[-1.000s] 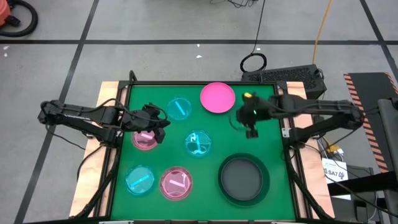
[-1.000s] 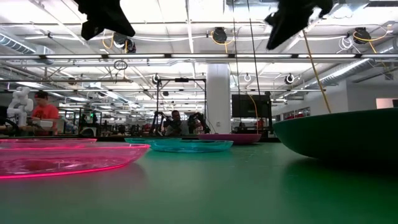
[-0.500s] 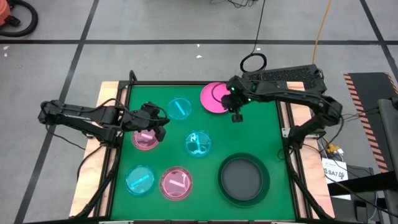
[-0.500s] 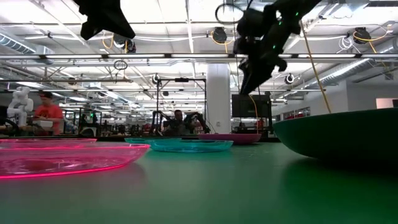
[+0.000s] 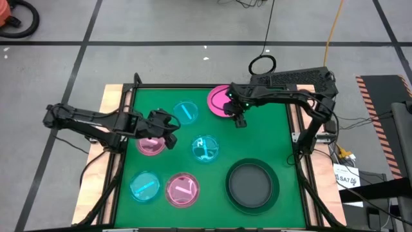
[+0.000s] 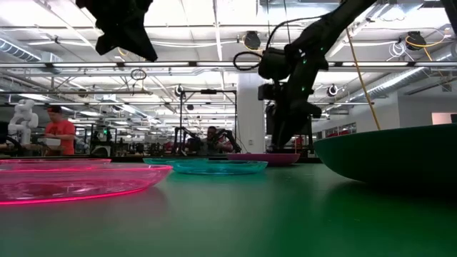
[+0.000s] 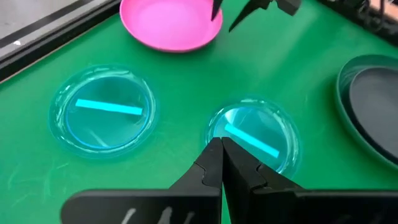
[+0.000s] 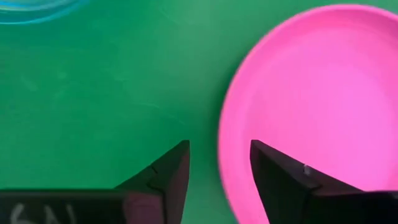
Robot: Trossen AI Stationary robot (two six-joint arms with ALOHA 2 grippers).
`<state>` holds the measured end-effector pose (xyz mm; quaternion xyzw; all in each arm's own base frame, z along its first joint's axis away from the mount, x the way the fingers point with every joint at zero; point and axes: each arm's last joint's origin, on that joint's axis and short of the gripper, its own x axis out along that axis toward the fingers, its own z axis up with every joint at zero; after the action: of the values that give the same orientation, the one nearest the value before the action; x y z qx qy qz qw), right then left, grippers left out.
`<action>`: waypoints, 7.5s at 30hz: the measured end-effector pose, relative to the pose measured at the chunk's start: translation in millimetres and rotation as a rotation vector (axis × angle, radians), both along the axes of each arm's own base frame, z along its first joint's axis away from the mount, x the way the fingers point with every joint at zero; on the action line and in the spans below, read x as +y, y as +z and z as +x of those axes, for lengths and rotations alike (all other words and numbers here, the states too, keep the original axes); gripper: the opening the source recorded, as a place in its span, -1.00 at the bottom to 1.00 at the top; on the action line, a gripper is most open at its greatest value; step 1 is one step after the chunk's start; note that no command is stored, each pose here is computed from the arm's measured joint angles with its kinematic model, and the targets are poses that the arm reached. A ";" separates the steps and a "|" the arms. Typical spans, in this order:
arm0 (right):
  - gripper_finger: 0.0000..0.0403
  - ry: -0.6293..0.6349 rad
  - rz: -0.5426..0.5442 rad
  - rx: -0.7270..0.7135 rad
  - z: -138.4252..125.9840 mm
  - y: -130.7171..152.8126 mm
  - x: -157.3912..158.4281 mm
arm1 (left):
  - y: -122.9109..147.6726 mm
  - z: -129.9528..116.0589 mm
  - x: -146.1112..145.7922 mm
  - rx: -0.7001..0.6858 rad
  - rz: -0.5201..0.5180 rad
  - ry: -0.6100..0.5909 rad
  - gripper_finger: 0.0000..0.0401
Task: Stack plastic plates
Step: Stack the pink plate on top of black plate, then stack the middle blue plate on top of pink plate
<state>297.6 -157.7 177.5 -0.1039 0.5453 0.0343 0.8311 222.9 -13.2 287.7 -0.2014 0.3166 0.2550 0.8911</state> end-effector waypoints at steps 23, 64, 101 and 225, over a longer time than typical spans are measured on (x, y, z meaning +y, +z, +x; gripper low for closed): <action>-0.86 -0.019 0.000 0.060 7.6 -28.6 -5.8 | -3.6 10.5 -3.7 -0.030 -0.082 -0.034 -0.99; -0.98 -0.231 0.092 -0.147 -57.8 117.3 201.0 | -9.5 0.5 -36.1 0.043 -0.312 -0.120 -0.99; -0.98 -0.067 0.116 0.117 -84.7 153.3 352.6 | -7.3 -18.6 -93.1 0.003 -0.361 -0.210 -0.99; -0.41 -0.411 -0.103 -0.077 -125.9 155.3 359.6 | -146.8 95.4 -34.0 0.495 0.438 -1.101 -0.40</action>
<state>171.8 201.9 332.8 -0.0340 0.5239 -0.1678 0.8344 318.3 -47.2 141.0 0.2423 0.5107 -0.1423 0.8125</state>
